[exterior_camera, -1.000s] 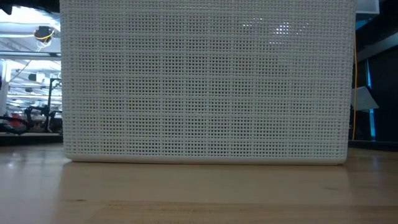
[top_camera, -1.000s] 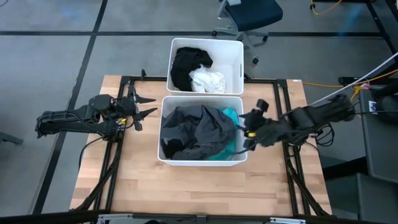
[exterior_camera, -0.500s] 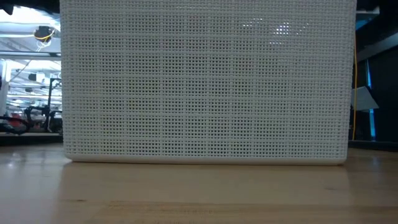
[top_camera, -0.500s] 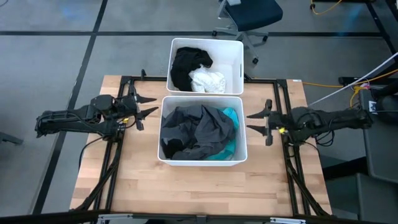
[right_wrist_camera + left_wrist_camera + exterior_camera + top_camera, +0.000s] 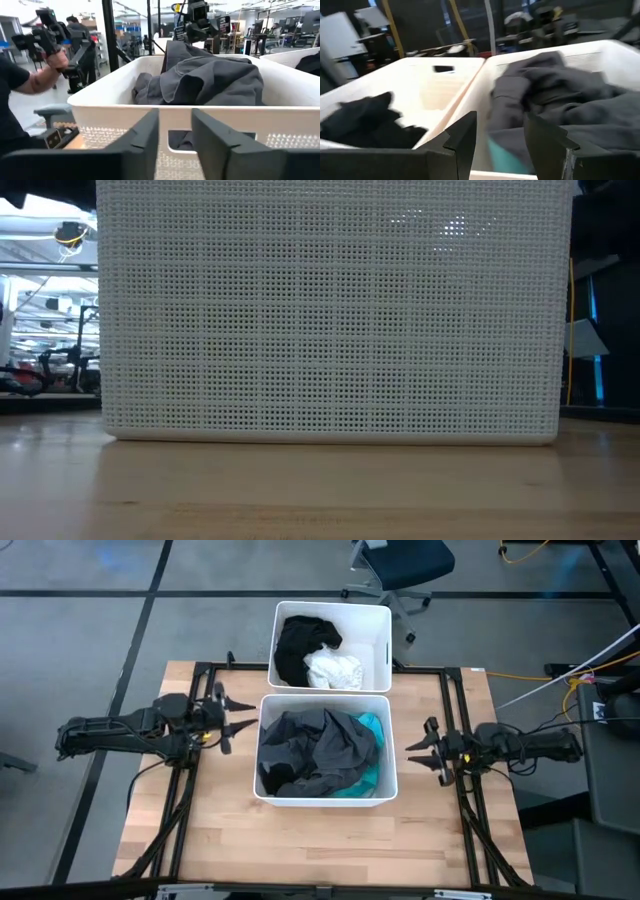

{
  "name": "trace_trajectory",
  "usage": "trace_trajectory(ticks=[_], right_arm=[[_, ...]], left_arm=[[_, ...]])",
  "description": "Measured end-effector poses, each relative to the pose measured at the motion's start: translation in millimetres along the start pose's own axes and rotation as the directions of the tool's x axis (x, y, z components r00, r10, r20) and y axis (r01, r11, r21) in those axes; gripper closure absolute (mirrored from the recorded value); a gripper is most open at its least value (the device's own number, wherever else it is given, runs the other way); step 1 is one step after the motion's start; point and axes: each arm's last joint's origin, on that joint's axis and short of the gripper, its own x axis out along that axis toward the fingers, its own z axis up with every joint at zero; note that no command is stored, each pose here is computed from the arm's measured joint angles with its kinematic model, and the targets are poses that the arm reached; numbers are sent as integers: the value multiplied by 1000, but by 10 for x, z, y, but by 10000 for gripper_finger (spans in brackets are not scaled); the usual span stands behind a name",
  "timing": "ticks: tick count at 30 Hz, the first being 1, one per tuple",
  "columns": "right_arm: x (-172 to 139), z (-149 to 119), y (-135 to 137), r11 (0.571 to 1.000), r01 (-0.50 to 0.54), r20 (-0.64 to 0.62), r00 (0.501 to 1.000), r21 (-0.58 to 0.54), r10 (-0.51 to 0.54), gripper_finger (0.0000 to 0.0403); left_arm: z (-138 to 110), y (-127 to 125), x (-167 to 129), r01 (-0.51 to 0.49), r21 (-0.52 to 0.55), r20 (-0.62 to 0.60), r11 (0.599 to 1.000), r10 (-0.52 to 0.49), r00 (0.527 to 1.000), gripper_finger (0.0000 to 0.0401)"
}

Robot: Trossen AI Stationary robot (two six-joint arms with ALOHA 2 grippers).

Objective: Sort clothes
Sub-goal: Return to Home Position

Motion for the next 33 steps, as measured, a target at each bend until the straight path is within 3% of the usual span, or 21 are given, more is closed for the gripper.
trace_trajectory(ticks=[8, 16, 23, 33], right_arm=[[-112, -120, 5, 1000, -1, -5, 1000, 13, 1, 395], [-76, -244, -13, 999, 40, 16, 999, 28, -41, 382], [-52, -381, -30, 996, 79, -5, 997, 44, -79, 400], [-51, -410, -31, 993, 82, -31, 996, 89, -80, 378]], left_arm=[[-11, -33, -8, 109, -76, 7, 991, -109, 994, 251], [-142, -102, -9, 238, -103, 100, 966, -228, 968, 251], [-441, -151, -87, 236, -122, 161, 964, -216, 963, 297], [-851, -191, -209, 172, -180, 215, 968, -132, 968, 375]])
